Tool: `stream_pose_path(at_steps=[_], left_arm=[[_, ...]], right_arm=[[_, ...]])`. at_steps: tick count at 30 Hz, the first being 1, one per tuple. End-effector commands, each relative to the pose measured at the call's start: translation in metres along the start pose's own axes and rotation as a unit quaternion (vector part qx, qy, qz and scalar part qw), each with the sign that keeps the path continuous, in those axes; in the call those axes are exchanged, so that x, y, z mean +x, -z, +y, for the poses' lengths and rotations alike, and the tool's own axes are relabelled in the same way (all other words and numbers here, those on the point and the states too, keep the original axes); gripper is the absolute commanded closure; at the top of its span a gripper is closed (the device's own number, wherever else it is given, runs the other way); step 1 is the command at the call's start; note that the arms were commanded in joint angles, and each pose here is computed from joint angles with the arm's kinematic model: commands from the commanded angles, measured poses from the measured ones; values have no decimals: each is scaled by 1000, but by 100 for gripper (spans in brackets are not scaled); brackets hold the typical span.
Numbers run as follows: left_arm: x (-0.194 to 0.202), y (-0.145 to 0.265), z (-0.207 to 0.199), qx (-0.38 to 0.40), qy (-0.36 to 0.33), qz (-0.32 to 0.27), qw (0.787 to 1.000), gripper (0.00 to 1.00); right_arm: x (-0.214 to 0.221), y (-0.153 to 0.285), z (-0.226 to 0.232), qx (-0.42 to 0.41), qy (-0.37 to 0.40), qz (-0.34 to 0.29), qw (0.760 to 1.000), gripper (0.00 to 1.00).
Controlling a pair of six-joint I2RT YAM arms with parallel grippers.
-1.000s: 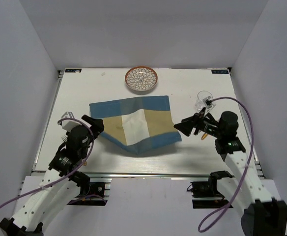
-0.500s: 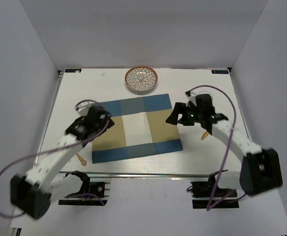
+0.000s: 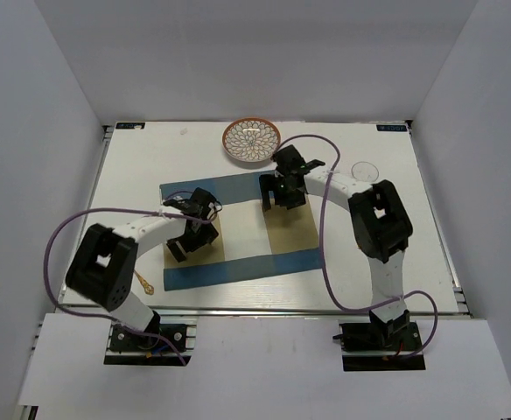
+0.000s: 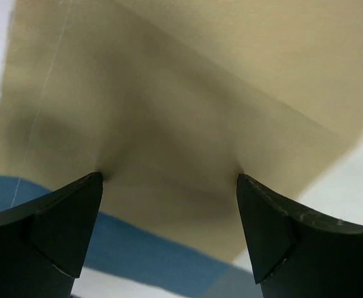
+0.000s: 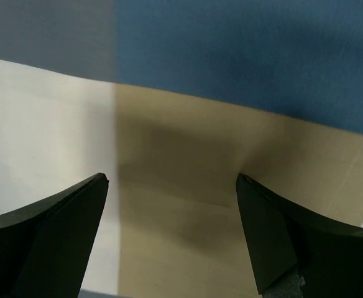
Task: Set the dinner table for one person
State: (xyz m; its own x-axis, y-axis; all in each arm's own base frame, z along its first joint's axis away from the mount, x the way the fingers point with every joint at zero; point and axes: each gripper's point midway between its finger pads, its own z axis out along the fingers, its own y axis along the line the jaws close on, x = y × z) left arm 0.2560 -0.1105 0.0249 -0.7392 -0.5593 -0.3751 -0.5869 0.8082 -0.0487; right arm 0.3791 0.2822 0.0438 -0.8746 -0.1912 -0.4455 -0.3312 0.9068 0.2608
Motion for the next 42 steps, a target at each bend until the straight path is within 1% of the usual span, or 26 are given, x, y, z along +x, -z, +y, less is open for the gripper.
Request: stream_pose_path(at_steps=[1, 2, 4, 7, 8, 9, 12, 17, 18, 22, 24, 26, 27, 32, 33, 34, 36, 37, 38, 39, 40, 41, 42], left_arm=[[1, -13, -6, -17, -1, 10, 1000, 2], [6, -19, -5, -23, -6, 19, 1000, 2], [9, -27, -8, -17, -11, 22, 1000, 2], [4, -38, -13, -33, -17, 22, 999, 2], [2, -40, -14, -40, -22, 21, 999, 2], [2, -44, -18, -48, -27, 27, 998, 2], [5, -48, -20, -54, -29, 36, 997, 2], [9, -41, -25, -28, -18, 39, 999, 2], [9, -39, -24, -27, -17, 37, 999, 2], [1, -21, -27, -5, -14, 17, 1000, 2], [-5, -16, -27, -2, -9, 17, 1000, 2], [-16, -2, -31, 12, -5, 2, 1000, 2], [-19, 3, -33, 17, -3, -4, 1000, 2], [-40, 42, -44, 74, 11, -35, 997, 2], [-46, 49, -46, 82, 13, -43, 996, 2], [-48, 55, -46, 85, 12, -46, 995, 2], [-60, 77, -49, 110, 6, -67, 992, 2], [-65, 84, -49, 121, -14, -78, 989, 2], [-70, 98, -50, 141, -18, -92, 986, 2], [-73, 106, -48, 152, -30, -101, 983, 2], [-74, 111, -44, 157, -57, -109, 980, 2], [-74, 117, -39, 161, -65, -115, 978, 2], [-76, 131, -29, 174, -69, -131, 974, 2]], right_arm=[[24, -11, -28, 78, -19, 38, 996, 11], [22, -14, -31, 88, -19, 36, 995, 11], [28, -22, -44, 112, -30, 53, 992, 11], [25, -27, -56, 147, -35, 54, 987, 11], [19, -25, -69, 158, -46, 48, 985, 11], [20, -26, -61, 155, -35, 47, 986, 11], [10, -27, -62, 152, -32, 39, 987, 11], [-5, -24, -58, 138, -28, 34, 990, 11], [-11, -20, -54, 132, -29, 24, 991, 11], [-24, -8, -46, 120, -32, 8, 992, 11], [-37, 6, -41, 112, -38, -16, 993, 11], [-42, 14, -32, 90, -40, -32, 995, 11], [-58, 26, -23, 73, -40, -64, 994, 11], [-99, 51, 0, 12, -59, -122, 991, 11], [-106, 53, 0, 8, -64, -130, 989, 11], [-116, 55, 4, -14, -68, -140, 988, 11], [-133, 54, 8, -25, -80, -155, 984, 11], [-139, 45, 2, -28, -100, -155, 982, 11], [-156, 50, 3, -33, -108, -173, 978, 11], [-165, 48, -5, -30, -123, -178, 976, 11], [-166, 31, -7, -32, -138, -171, 975, 11], [-185, 37, -15, -36, -150, -189, 970, 11], [-190, 32, -17, -39, -156, -192, 968, 11]])
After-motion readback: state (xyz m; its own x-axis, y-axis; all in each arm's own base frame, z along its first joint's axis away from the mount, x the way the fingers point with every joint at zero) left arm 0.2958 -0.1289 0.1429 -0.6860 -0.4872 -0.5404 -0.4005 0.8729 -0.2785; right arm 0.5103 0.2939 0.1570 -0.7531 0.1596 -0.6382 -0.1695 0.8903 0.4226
